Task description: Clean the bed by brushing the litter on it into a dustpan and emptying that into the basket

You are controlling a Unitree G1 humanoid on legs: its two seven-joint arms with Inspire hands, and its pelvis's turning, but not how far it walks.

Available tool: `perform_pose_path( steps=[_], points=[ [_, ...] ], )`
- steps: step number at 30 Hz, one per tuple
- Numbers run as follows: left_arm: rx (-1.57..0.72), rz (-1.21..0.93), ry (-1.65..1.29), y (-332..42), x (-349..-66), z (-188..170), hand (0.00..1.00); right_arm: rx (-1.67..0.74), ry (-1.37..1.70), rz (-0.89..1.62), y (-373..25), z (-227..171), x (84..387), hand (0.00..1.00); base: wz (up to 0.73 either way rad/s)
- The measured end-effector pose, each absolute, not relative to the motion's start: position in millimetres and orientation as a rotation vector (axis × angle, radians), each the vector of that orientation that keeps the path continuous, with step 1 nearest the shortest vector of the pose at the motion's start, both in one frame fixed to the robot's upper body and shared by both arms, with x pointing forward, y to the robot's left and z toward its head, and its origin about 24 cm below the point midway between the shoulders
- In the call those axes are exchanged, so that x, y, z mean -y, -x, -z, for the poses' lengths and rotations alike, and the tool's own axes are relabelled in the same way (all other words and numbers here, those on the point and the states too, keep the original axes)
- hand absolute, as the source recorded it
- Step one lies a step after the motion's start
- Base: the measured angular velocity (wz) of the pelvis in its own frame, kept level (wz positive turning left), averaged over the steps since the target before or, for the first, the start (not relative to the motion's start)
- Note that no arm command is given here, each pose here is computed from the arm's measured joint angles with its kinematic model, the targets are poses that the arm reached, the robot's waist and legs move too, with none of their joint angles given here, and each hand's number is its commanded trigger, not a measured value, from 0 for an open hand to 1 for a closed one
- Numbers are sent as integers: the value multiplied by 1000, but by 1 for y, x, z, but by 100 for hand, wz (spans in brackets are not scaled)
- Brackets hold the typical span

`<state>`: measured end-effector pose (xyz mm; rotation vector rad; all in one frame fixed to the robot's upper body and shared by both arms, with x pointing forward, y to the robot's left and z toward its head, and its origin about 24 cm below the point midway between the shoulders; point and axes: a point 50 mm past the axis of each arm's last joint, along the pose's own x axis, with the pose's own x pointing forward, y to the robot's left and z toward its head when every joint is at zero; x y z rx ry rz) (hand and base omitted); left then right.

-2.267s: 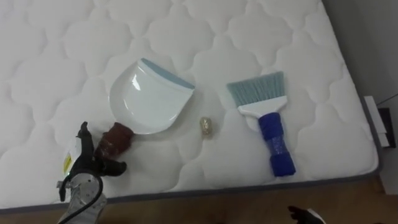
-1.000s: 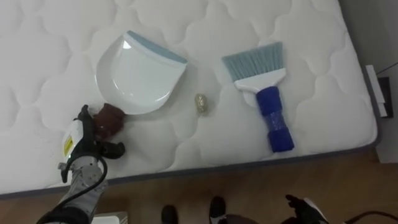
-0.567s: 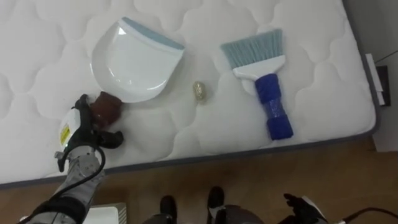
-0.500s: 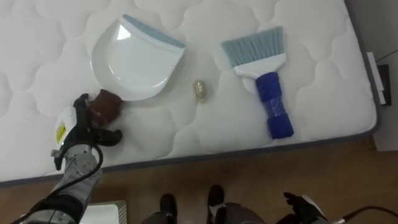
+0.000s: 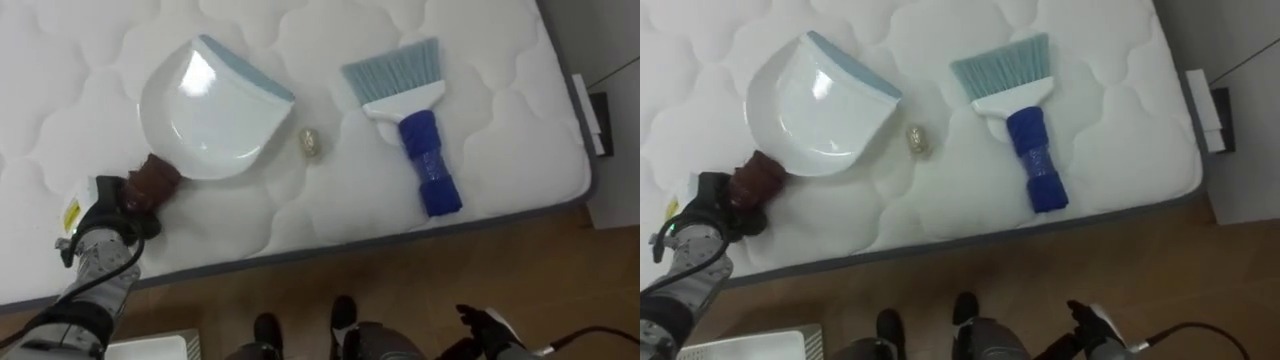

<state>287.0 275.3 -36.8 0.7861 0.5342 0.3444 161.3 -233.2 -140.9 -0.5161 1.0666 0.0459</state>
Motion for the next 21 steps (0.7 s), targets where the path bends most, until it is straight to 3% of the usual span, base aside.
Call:
perform_pose_path(
  steps=[15,21],
  points=[
    [-567,-317,-847,-285,-274,40,100,-1074,486,-19,-156,143,233,0,-2],
    [-600,-335,-874,-266,-279,54,100,-1099,430,39,-146,145,239,0,3]
  ],
)
